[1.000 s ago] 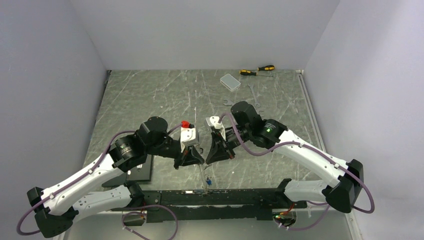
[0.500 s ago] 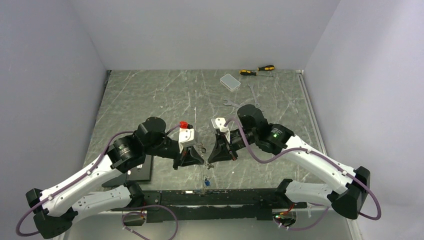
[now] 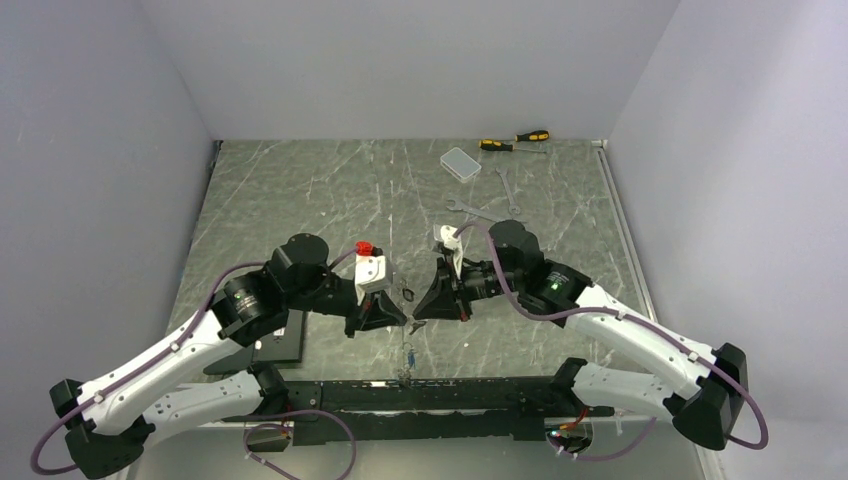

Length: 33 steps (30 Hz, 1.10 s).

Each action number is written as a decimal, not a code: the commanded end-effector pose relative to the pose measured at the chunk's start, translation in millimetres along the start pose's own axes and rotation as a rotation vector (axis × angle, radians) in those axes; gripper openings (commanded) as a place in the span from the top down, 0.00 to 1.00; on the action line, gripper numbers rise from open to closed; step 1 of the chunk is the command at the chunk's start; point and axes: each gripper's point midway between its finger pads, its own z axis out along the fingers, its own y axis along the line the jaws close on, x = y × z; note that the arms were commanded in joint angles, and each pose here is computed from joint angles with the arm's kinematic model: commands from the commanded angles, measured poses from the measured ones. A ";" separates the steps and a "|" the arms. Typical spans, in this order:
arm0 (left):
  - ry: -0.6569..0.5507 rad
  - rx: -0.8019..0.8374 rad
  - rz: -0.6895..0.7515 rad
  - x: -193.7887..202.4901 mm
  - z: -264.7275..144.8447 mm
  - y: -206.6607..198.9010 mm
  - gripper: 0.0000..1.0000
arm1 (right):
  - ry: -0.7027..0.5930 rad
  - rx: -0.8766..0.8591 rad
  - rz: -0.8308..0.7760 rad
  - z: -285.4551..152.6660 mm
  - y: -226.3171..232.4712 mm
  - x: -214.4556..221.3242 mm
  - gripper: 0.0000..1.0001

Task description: Put the keys on the keyring

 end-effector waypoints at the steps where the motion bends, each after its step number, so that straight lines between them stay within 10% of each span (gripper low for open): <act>1: -0.067 0.043 0.069 -20.1 -4.4 -10.6 1.00 | -0.214 0.142 0.080 -2.6 -18.3 -50.3 1.00; 15: -0.077 0.010 0.080 -22.7 -8.7 -7.9 1.00 | -0.279 0.319 0.383 -14.3 -39.1 -51.4 1.00; 21: -0.062 0.017 0.084 -22.8 -10.2 -9.7 1.00 | -0.207 0.294 0.257 -18.5 -30.6 -38.5 0.61; 33: -0.044 0.099 0.097 -27.3 -14.1 -25.0 1.00 | -0.155 0.072 -0.141 -32.6 18.1 -21.6 0.55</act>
